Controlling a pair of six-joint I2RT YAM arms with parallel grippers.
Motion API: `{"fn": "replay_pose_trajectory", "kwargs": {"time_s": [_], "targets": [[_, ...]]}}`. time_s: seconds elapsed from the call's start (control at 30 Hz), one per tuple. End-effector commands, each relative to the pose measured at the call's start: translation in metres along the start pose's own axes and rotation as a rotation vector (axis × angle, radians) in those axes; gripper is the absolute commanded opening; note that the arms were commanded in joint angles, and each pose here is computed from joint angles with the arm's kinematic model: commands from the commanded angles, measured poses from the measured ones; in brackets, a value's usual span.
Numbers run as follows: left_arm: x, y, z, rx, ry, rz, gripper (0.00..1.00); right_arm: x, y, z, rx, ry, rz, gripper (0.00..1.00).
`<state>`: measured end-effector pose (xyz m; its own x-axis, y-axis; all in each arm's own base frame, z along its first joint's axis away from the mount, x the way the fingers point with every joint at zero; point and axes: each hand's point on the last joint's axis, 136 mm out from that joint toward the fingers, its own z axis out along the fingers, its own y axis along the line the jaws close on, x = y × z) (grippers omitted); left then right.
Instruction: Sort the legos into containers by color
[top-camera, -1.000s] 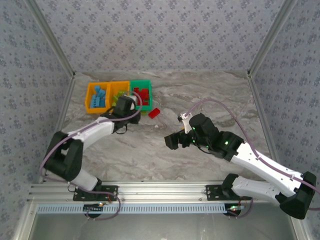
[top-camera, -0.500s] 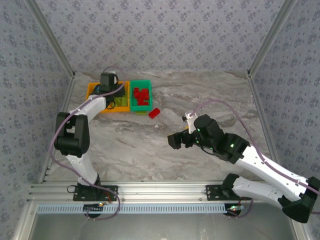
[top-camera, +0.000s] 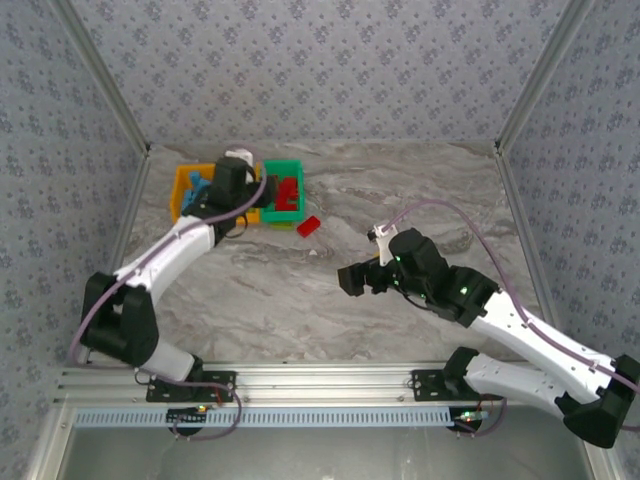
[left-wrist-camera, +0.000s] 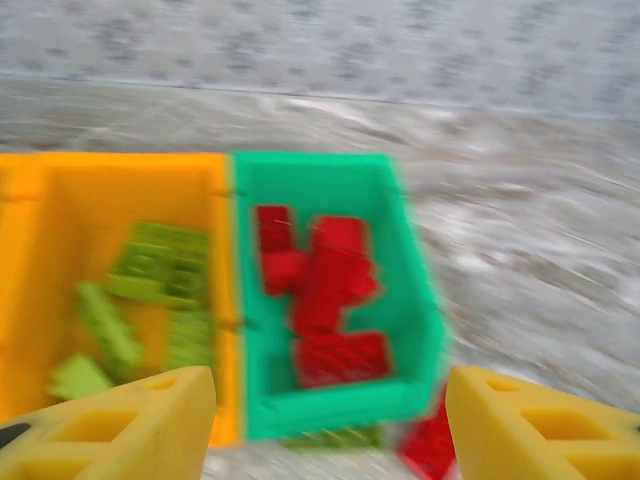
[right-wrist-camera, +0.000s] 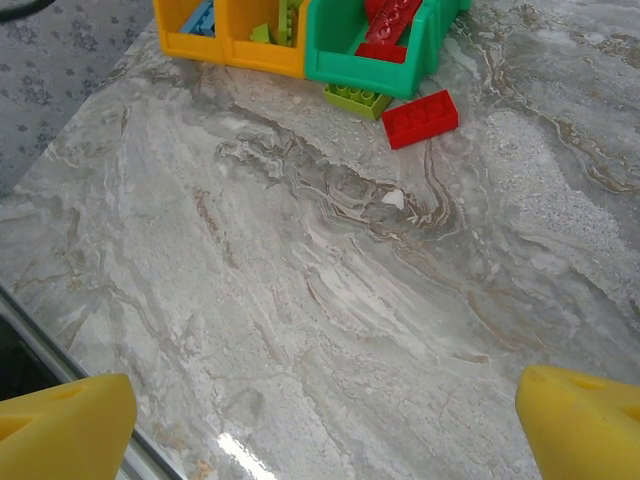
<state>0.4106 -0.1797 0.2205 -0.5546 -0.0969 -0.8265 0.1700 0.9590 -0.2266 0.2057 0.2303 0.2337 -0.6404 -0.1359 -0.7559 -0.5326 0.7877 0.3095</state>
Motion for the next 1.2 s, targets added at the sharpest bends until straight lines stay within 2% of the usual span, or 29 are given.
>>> {"fn": "replay_pose_trajectory", "kwargs": {"time_s": [0.0, 0.17, 0.27, 0.37, 0.47, 0.73, 1.17], "targets": [[0.058, -0.021, -0.008, 0.016, 0.118, 0.007, 0.64, -0.002, -0.002, 0.006, 0.008, -0.003, 0.027, 1.0], [0.108, -0.016, 0.005, -0.041, 0.187, 0.056, 0.66, 0.001, -0.003, 0.009, 0.008, 0.004, 0.047, 1.0], [0.12, -0.002, 0.02, -0.097, 0.197, 0.093, 0.67, 0.002, -0.004, 0.009, 0.011, 0.008, 0.058, 1.0], [0.128, 0.009, 0.041, -0.095, 0.245, 0.088, 0.69, 0.006, -0.007, 0.007, 0.022, 0.013, 0.068, 1.0], [0.132, 0.016, 0.059, -0.07, 0.285, 0.065, 0.71, 0.007, -0.008, 0.006, 0.027, 0.012, 0.074, 1.0], [0.138, 0.016, 0.091, -0.002, 0.323, 0.129, 0.84, 0.009, -0.011, 0.007, 0.039, 0.016, 0.074, 1.0], [0.143, 0.028, 0.121, -0.069, 0.335, 0.171, 0.82, 0.006, -0.01, 0.0, 0.027, 0.006, 0.081, 1.0]]}}
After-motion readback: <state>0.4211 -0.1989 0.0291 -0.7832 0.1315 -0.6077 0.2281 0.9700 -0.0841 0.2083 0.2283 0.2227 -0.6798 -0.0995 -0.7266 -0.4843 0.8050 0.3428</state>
